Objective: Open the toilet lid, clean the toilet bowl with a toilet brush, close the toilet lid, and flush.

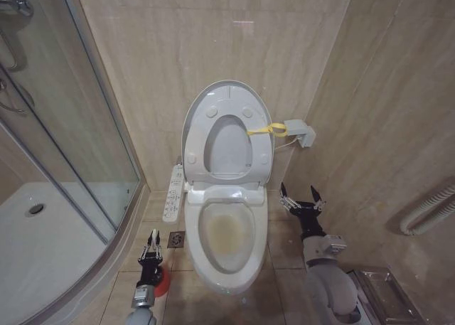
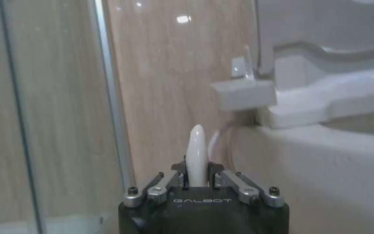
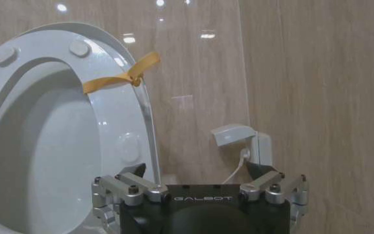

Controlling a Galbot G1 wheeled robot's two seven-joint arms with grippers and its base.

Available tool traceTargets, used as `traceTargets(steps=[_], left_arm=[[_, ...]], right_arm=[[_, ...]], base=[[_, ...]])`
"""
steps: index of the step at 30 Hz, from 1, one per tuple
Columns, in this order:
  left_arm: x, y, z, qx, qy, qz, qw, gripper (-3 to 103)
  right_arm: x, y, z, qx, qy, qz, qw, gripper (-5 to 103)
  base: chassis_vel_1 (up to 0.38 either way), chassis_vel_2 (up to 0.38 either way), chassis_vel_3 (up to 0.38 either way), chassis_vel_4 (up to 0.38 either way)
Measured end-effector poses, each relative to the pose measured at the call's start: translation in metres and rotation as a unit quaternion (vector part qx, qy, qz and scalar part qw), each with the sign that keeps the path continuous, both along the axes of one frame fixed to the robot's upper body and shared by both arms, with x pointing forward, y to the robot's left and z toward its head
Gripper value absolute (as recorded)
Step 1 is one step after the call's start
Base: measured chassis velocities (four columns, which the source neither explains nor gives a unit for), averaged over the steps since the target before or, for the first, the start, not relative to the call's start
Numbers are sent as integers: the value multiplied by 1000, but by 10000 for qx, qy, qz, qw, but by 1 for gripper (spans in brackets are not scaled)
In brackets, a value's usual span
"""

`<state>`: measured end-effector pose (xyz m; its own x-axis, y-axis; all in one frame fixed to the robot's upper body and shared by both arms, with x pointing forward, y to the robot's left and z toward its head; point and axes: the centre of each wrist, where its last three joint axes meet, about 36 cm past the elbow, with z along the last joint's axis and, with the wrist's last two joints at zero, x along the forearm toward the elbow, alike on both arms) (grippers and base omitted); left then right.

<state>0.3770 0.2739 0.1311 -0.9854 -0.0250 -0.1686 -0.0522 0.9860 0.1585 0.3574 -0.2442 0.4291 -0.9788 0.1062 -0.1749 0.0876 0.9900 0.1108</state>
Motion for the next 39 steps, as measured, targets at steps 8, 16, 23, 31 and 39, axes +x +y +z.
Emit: traceTargets(steps=[8, 16, 23, 31, 39], left_arm=[[3, 1, -16, 127, 329, -342, 9988, 21], [2, 4, -20, 167, 440, -465, 9978, 21], [-12, 4, -19, 242, 605, -394, 9971, 23], [-27, 2, -15, 285, 691, -202, 9970, 48], [-58, -1, 4, 215, 536, 58, 9983, 76]], right_arm=[[0, 0, 0, 0, 1, 0, 10000, 100], [0, 0, 0, 0, 0, 0, 10000, 100], [0, 0, 0, 0, 0, 0, 10000, 100], [0, 0, 0, 0, 0, 0, 10000, 100], [0, 0, 0, 0, 0, 0, 10000, 100]], base=[[0, 0, 0, 0], [0, 0, 0, 0], [0, 0, 0, 0], [0, 0, 0, 0], [0, 0, 0, 0]])
